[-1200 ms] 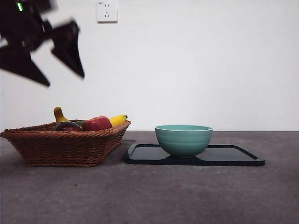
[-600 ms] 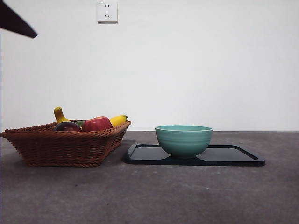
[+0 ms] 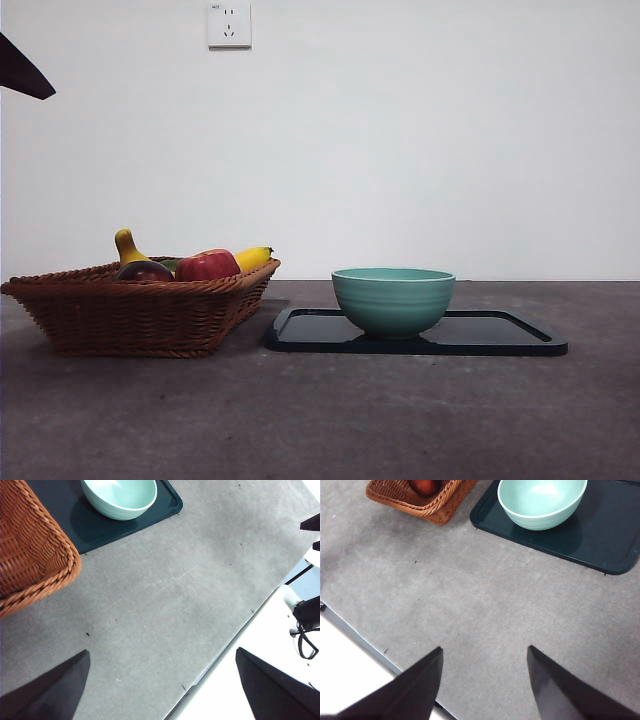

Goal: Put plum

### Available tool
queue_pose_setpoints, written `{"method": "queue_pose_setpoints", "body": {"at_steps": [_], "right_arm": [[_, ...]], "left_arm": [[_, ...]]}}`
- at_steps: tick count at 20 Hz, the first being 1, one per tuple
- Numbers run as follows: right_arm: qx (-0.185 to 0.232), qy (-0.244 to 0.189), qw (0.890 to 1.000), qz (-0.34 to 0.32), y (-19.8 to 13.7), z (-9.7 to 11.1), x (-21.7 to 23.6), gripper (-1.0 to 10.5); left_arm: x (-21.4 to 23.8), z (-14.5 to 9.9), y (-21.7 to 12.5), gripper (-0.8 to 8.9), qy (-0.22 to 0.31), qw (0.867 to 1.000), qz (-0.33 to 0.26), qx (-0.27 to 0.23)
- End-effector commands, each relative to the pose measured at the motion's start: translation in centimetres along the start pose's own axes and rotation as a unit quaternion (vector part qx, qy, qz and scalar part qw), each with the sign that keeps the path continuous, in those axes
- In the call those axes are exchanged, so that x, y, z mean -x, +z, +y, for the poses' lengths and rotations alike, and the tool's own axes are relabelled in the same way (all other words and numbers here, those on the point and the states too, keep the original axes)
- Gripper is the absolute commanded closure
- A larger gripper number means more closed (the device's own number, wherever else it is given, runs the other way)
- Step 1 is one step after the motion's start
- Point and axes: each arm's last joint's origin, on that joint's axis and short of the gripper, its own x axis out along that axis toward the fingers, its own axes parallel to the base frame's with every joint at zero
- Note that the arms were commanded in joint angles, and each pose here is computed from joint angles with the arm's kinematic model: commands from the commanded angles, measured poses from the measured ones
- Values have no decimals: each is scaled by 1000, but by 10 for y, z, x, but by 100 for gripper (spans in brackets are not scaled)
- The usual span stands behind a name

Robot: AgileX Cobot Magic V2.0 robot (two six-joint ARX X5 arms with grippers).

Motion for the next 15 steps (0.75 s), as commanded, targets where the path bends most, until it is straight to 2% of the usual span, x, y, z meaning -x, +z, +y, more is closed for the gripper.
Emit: {"method": "queue_pose_setpoints", "body": {"at_steps": [1,4,7,11,15], "right_arm": [[-19,2,1000,-7,3,1,0,680],[-59,2,997,-45,14,2,0,679],[-71,-22,995,-61,39,3,-4,679],[-68,-62,995,-33,90,-3,-25,678],[-62,-85,994,11,139,-21,-66,672]], "left_arm": [[0,-1,3,354,-3,1000,-2,-11],[0,-1,3,354,-3,1000,-3,-12],[0,-1,3,354,-3,1000,-4,-12],[0,-1,3,354,-3,1000,-3,-12],[0,-1,3,354,-3,1000,-3,-12]]}}
